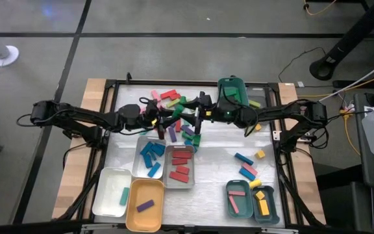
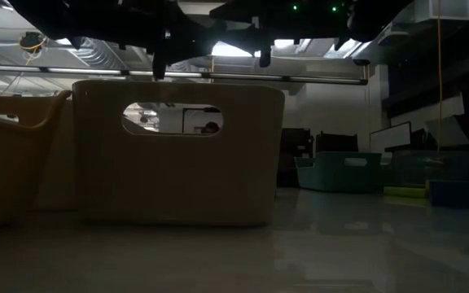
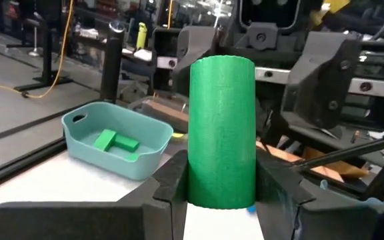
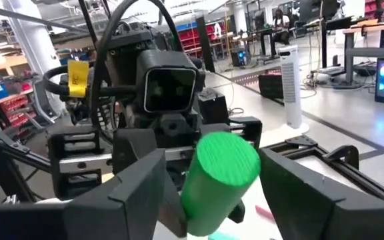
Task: Sort blocks
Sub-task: Put the green block into the top green bin
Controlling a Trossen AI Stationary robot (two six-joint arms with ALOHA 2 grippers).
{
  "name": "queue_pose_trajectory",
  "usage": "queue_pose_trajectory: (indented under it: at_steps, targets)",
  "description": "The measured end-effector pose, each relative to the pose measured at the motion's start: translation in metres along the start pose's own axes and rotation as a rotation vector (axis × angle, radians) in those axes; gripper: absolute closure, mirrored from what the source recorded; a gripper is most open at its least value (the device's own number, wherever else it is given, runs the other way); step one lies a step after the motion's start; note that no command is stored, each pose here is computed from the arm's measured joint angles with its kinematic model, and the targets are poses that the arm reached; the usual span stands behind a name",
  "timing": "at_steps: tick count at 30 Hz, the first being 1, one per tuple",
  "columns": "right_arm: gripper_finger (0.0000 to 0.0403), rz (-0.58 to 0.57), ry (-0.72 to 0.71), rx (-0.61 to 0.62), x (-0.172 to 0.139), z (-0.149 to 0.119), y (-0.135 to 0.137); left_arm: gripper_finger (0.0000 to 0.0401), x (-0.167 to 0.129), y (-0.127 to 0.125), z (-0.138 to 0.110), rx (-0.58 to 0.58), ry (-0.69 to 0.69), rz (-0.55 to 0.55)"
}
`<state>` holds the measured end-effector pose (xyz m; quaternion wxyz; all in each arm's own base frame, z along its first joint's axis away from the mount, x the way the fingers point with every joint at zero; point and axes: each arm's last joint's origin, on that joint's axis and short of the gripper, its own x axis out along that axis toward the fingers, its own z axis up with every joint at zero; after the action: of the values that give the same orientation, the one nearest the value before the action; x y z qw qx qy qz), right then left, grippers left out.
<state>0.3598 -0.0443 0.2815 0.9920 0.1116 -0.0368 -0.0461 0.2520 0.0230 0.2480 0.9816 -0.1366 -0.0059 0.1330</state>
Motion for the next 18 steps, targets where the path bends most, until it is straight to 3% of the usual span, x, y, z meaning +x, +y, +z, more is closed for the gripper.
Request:
queue_pose_trajectory:
  at_steps: [18]
  targets:
    - [0.0168, 0.056, -0.010, 0.000, 0.0000, 0.0016, 0.0019, 0.0286, -0.0003, -0.0019, 0.0028, 0.019, -0.030, -0.012]
